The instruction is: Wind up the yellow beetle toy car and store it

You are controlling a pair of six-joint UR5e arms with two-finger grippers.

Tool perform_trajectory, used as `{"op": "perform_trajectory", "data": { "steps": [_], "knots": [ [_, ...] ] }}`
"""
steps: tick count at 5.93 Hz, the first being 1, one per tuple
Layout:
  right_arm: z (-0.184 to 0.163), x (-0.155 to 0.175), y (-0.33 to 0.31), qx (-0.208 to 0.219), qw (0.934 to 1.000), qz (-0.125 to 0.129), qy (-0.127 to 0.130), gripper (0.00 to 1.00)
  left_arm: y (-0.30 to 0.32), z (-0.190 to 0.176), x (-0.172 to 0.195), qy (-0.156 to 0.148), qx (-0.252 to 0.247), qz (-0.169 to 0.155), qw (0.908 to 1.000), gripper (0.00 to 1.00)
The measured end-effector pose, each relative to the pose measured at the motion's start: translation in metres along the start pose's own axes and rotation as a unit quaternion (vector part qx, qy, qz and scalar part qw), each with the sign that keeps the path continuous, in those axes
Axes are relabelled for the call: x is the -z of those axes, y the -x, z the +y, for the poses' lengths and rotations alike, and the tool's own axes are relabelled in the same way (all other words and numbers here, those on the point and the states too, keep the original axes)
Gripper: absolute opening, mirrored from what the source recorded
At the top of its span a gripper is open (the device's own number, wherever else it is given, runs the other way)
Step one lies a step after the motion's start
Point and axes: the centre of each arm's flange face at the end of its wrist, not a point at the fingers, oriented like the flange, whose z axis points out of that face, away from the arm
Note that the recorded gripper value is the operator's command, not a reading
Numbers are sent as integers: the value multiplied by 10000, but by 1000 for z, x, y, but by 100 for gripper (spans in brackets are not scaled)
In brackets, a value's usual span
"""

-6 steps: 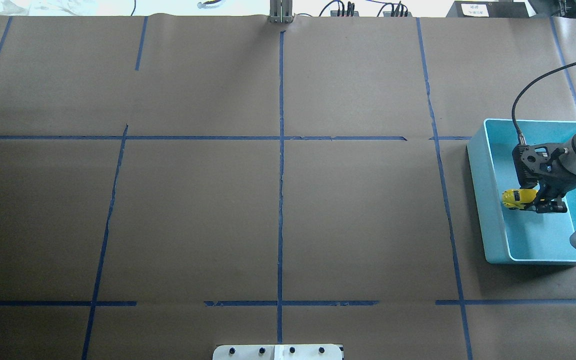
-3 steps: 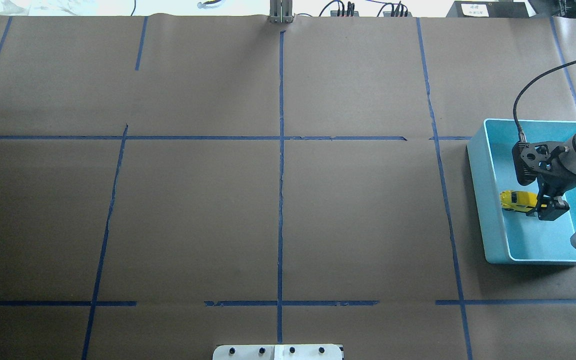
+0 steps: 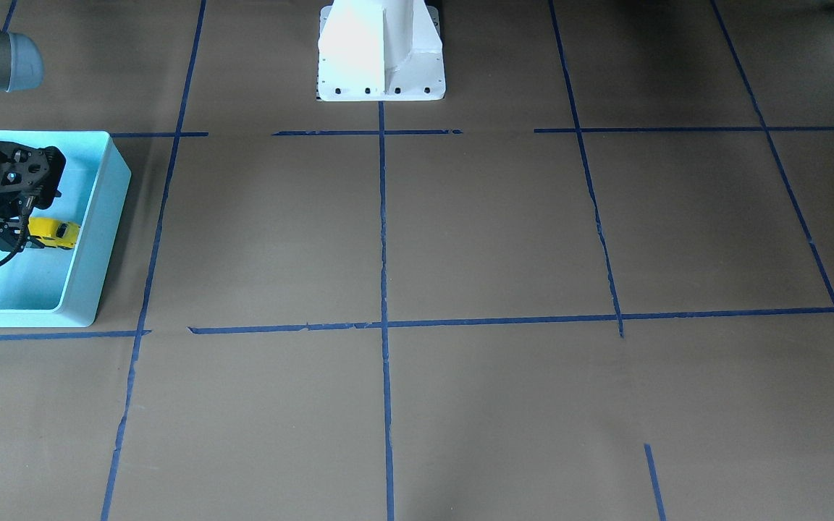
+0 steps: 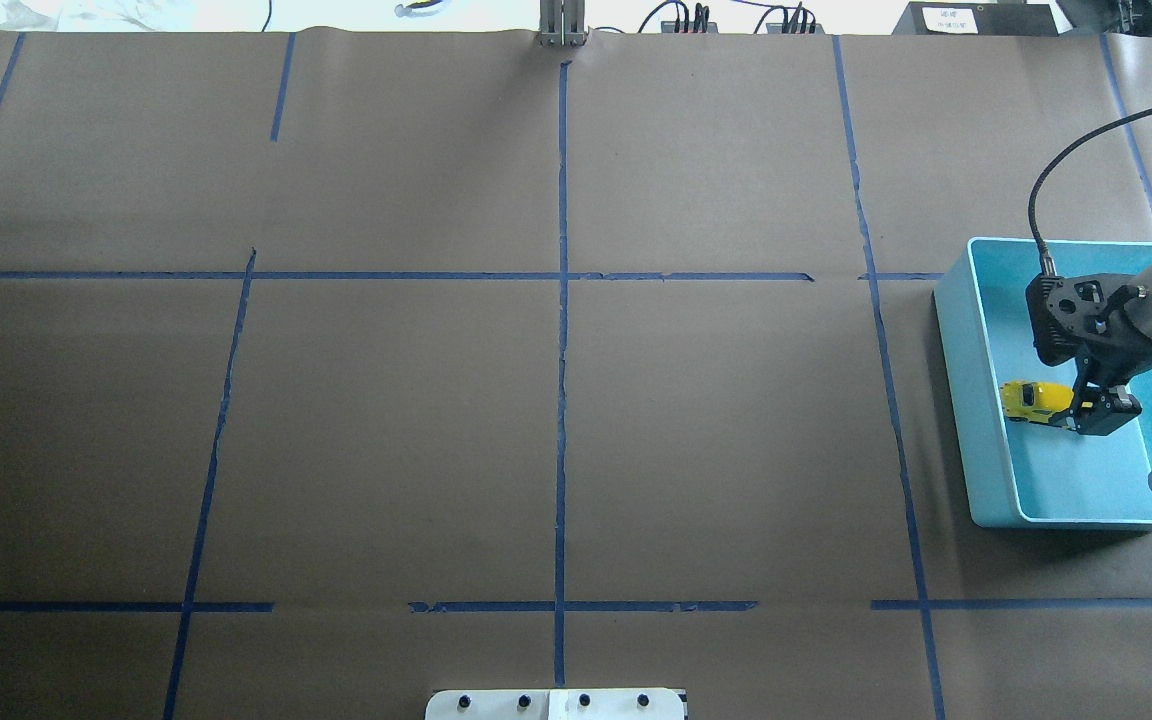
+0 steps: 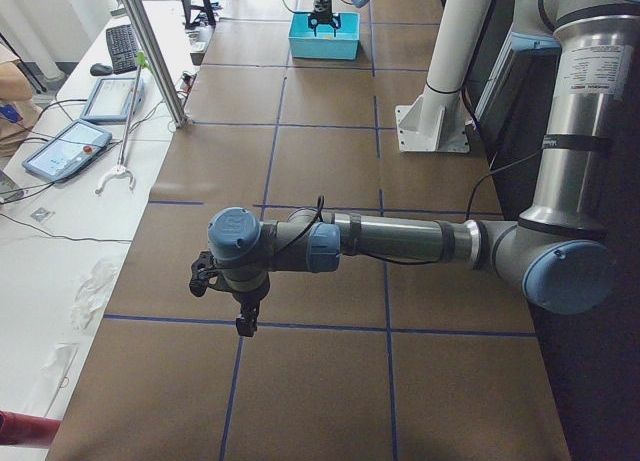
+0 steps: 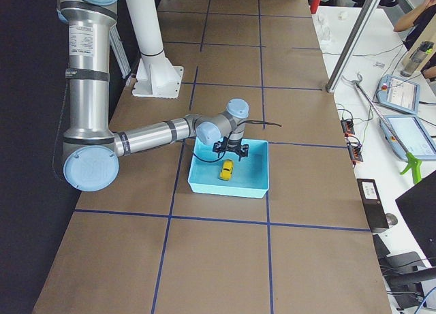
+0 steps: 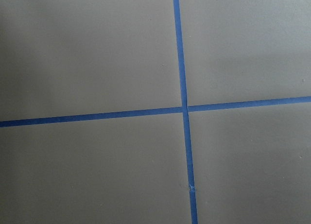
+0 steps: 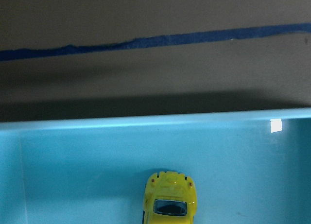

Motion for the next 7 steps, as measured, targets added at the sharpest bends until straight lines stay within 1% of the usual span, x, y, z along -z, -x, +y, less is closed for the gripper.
{"op": "perform_trajectory", "data": {
  "steps": [1,2,3,4,5,6,7],
  "knots": [
    [2,26,-7,-98,9997,155,-181,100,0,0,0,0,0,0,10000,100],
    [18,56,-19,-348,9982,326,-371,100,0,0,0,1,1,0,10000,100],
    [48,89,-31,-862,9934,486,-587,100,0,0,0,1,1,0,10000,100],
    [87,122,-38,-1648,9810,637,-801,100,0,0,0,1,0,0,10000,100],
    [129,146,-39,-2607,9580,777,-910,100,0,0,0,1,0,0,10000,100],
    [168,164,-37,-3686,9214,806,-927,100,0,0,0,1,1,0,10000,100],
    [198,173,-32,-4581,8822,693,-838,100,0,0,0,2,2,0,10000,100]
  ]
}}
